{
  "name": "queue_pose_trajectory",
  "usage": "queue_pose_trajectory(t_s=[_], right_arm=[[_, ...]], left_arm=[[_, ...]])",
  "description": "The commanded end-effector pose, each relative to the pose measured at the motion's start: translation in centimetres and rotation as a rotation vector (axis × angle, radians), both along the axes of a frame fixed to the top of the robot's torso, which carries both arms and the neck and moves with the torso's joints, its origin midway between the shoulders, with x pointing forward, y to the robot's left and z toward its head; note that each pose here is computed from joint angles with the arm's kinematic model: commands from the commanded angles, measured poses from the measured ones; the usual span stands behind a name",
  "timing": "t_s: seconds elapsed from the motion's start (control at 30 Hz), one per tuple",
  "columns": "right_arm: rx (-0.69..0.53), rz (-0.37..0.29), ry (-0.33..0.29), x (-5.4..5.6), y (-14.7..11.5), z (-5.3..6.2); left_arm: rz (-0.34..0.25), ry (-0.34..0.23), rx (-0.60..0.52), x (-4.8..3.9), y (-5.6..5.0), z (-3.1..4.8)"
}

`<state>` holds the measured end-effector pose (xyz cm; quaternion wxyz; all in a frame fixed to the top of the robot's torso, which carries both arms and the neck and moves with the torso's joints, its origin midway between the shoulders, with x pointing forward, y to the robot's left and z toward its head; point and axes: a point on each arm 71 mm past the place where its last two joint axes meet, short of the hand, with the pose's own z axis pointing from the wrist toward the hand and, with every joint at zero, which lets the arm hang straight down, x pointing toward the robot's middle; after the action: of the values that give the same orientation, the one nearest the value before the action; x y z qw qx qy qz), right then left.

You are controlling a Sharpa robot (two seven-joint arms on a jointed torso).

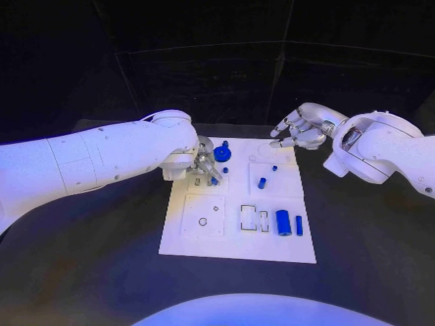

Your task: Assemble the parts on the task board

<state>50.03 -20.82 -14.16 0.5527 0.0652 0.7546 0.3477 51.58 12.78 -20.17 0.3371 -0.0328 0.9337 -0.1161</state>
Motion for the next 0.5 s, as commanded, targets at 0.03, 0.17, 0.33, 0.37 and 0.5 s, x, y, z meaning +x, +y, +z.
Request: queue_pose_trajectory(t_s=[0.03,0.17,0.33,0.37,0.5], right_arm=[[-0.007,0.008,0.004,0.0,0.1,0.1],[-0.008,0.007,0.005,0.1,0.1,0.0],[-0.009,0.004,0.005,0.2,0.0,0.0],[-0.009,0.004,0.004,0.2,0.0,0.0],[-0.009,0.001,0.004,0.3,-0.1,0.0]], left_arm=[[0.008,0.010,-0.044,-0.19,-0.1,-0.02],[0.020,-0.001,-0.059,-0.29,0.2,0.06],[0.047,-0.029,-0.086,-0.39,0.9,0.27],[0.053,-0.035,-0.091,-0.40,1.0,0.31],[0.079,-0.065,-0.119,-0.49,1.6,0.50]])
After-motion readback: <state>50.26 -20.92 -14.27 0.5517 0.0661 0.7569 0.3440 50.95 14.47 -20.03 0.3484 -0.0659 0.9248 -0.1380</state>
